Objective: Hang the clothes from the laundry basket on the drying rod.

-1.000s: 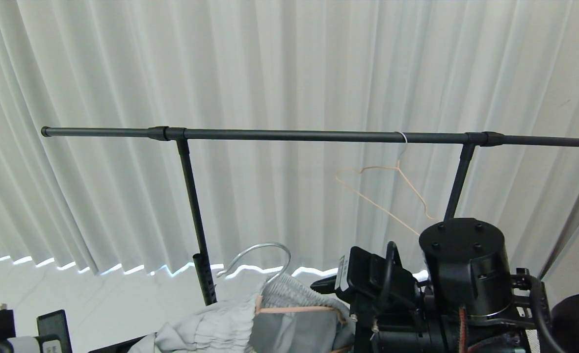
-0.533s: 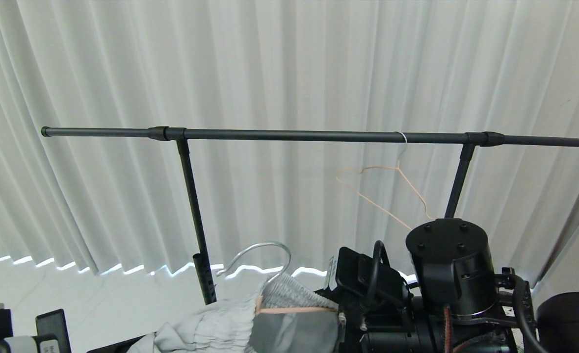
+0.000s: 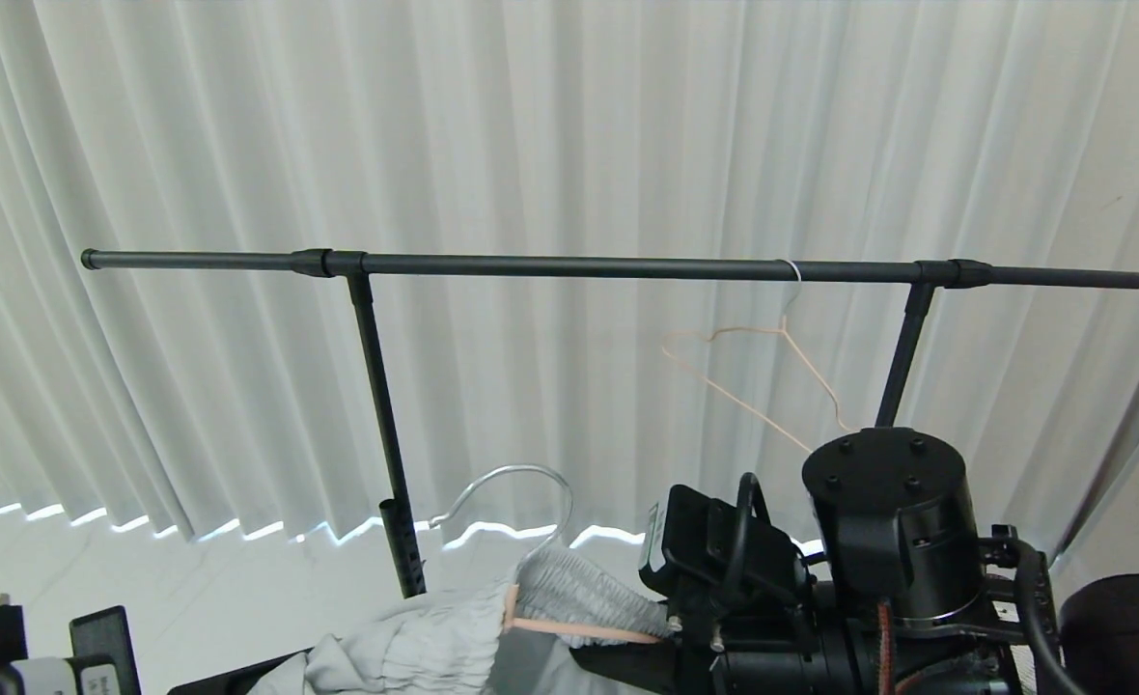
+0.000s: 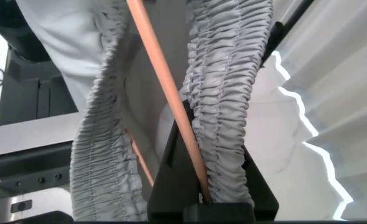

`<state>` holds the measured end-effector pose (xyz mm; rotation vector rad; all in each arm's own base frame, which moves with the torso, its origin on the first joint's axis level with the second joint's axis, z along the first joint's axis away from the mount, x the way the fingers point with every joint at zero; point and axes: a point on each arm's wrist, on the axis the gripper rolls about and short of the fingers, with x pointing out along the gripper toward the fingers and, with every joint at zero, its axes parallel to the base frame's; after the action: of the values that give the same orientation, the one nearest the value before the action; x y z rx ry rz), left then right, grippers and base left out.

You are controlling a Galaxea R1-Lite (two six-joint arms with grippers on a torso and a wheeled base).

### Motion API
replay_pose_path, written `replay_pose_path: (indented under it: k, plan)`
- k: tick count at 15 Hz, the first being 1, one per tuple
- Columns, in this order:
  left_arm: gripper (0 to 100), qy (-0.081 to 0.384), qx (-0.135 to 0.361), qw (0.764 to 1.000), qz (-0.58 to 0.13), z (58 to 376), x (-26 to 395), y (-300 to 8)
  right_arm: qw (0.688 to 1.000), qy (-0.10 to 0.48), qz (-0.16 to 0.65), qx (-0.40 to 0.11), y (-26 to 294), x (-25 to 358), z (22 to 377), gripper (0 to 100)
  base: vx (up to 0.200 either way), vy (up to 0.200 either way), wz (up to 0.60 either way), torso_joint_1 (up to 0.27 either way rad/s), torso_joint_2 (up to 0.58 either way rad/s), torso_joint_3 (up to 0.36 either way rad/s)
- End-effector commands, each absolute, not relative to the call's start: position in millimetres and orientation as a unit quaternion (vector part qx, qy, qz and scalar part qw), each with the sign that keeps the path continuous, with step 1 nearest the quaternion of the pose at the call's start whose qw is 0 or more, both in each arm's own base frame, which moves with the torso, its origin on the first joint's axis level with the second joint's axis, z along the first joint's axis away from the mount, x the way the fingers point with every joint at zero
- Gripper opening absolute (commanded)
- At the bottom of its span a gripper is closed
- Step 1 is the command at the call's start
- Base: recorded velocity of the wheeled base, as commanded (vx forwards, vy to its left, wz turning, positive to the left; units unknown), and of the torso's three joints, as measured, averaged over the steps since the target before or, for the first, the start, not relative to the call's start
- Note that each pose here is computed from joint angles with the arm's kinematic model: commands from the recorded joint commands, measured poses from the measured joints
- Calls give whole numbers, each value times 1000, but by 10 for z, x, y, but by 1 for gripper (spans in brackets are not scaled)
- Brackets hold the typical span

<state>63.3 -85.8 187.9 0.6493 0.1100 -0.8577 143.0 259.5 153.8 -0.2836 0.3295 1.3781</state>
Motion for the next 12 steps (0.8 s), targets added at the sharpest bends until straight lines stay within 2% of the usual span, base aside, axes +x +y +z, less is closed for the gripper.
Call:
replay_pose_path:
  k: [1,4,8,12]
  plan:
    - [100,56,311,857,-407,1872,641,-866,753,135,630,-131,2557,1414,1609,0,0,0,0,0,0,0]
    - [100,65,310,861,-398,1844,659,-849,760,104,624,-152,2458,1442,1710,0,0,0,0,0,0,0]
    - [100,74,303,877,-366,1854,708,-787,796,100,547,-238,2027,1588,1847,0,0,0,0,0,0,0]
    - [100,95,307,884,-339,1785,757,-741,831,83,501,-228,1758,1698,2004,0,0,0,0,0,0,0]
